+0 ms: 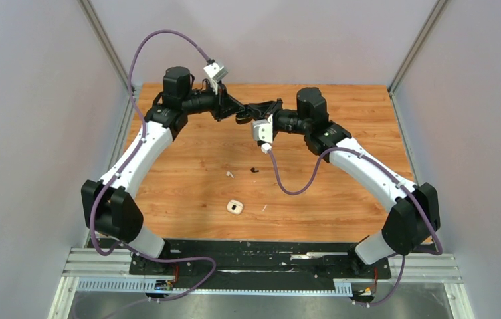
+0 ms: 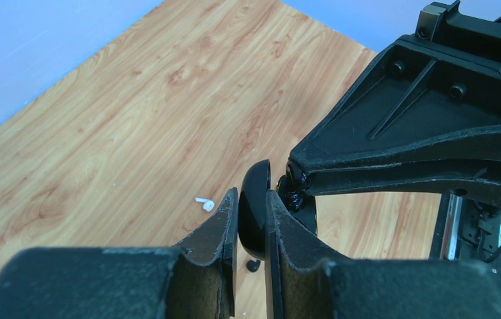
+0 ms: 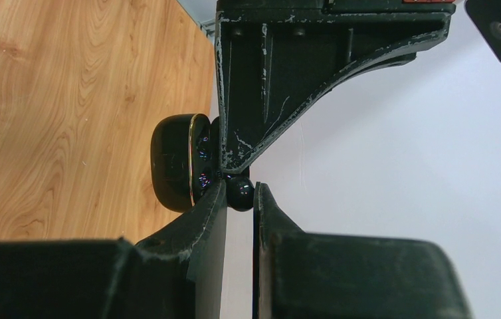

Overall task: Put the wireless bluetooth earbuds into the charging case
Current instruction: Place the earbud in the charging case.

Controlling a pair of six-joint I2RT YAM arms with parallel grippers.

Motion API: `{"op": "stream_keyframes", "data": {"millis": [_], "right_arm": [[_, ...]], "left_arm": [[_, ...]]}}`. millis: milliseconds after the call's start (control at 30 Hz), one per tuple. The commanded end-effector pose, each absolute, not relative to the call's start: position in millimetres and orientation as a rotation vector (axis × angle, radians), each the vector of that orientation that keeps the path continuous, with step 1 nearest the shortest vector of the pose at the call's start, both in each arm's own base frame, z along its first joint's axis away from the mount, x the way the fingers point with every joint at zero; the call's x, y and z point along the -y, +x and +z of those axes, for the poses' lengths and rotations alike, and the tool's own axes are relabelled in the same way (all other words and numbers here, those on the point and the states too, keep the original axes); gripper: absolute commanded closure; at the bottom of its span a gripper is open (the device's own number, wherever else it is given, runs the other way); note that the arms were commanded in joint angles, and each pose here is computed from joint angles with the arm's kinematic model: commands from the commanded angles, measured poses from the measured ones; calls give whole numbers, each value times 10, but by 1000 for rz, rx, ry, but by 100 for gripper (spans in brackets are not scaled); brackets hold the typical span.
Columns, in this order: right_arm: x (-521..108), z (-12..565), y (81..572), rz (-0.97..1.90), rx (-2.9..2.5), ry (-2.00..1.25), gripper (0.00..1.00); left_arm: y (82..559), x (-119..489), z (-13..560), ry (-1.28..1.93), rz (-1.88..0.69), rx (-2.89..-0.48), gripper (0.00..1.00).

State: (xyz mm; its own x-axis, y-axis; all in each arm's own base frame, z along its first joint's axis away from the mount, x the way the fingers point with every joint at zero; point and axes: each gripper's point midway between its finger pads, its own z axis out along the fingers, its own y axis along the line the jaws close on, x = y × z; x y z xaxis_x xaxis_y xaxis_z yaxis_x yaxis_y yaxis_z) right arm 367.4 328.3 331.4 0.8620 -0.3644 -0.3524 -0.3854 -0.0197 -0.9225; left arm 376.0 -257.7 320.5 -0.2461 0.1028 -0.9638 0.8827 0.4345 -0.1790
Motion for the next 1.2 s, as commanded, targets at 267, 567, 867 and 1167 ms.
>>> {"op": "stream_keyframes", "data": {"millis": [267,567,867,1167], "right_arm": [[-3323,3154,3666,111,-730,-1673,98],[-3364,3098,3813,-19,-734,-1683,100],[-3397,3126,3950,-130,-741,-1660,100],[-3398,3095,3981,-181,-701,-1673,100]], "left_arm": [[3758,2530,3655,780,-880,-1512,100],[3762,2548,3656,727,-914,-1528,100],[3821,2520,3612,666,-887,-1564,100],[3941,2418,3523,529,-848,-1654,100]]}}
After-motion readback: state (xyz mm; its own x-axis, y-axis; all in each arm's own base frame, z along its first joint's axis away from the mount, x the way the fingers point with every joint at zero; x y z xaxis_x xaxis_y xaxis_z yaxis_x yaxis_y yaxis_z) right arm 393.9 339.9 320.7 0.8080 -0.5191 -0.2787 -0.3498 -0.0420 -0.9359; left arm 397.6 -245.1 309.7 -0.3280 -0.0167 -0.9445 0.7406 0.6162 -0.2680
